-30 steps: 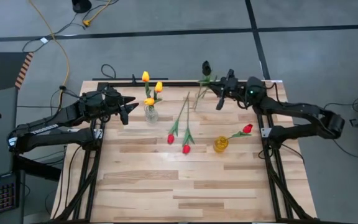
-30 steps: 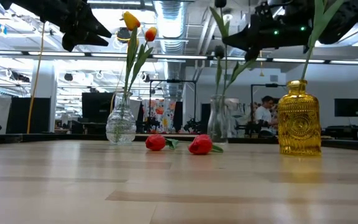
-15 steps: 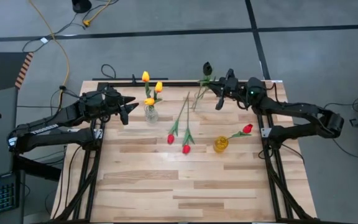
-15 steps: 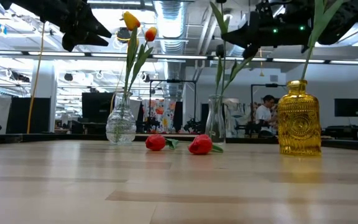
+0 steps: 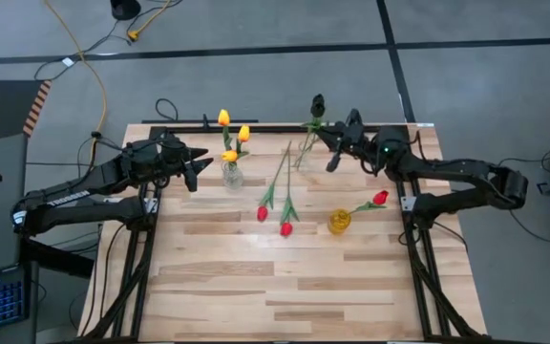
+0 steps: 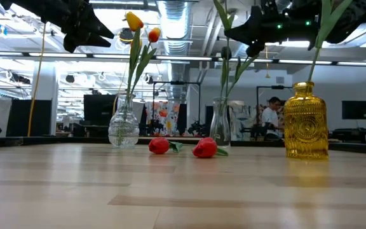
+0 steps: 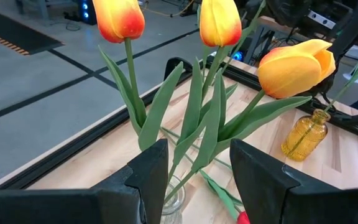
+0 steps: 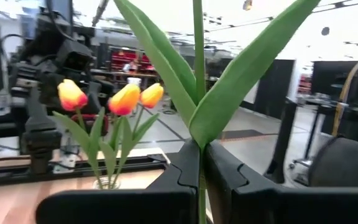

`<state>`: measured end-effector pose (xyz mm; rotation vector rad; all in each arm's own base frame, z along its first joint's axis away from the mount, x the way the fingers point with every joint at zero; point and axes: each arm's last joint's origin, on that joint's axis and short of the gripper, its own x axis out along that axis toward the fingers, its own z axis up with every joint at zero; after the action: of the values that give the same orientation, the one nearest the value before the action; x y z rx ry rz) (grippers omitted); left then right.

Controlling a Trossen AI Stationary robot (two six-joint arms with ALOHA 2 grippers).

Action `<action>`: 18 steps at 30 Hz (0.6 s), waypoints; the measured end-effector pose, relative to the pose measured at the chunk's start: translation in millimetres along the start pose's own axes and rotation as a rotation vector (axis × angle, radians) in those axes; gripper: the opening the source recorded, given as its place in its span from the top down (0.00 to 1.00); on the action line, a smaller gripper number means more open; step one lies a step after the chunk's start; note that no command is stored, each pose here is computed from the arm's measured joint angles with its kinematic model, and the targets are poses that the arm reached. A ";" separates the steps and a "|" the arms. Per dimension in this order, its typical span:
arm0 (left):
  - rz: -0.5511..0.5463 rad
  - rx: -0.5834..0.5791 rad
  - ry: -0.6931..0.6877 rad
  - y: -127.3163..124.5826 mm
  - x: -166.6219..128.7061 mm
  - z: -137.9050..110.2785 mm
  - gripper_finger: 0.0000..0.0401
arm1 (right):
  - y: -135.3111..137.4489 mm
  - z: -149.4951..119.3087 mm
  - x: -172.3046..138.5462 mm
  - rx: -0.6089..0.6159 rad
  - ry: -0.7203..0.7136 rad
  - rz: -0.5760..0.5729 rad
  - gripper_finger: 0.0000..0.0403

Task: Sort flowers into vase by color
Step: Put the black tulip into the right transparent vase

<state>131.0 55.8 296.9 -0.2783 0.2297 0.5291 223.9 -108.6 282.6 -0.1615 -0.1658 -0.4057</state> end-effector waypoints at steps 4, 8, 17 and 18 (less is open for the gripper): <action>0.000 0.000 0.000 0.0 0.0 0.0 0.60 | 6.0 0.8 0.3 -0.012 0.007 -0.068 0.91; 0.000 0.000 0.000 0.0 0.0 0.0 0.60 | 13.9 7.0 3.0 -0.015 0.015 -0.114 0.91; 0.000 0.000 0.001 0.0 0.0 -0.1 0.60 | 30.4 22.5 8.8 -0.092 0.048 -0.181 0.91; 0.000 0.000 0.001 0.0 0.0 -0.1 0.60 | 30.5 23.4 9.2 -0.093 0.049 -0.182 0.91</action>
<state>130.9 55.8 296.9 -0.2782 0.2305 0.5293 241.6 -80.0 303.3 -0.2287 -0.1140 -0.5982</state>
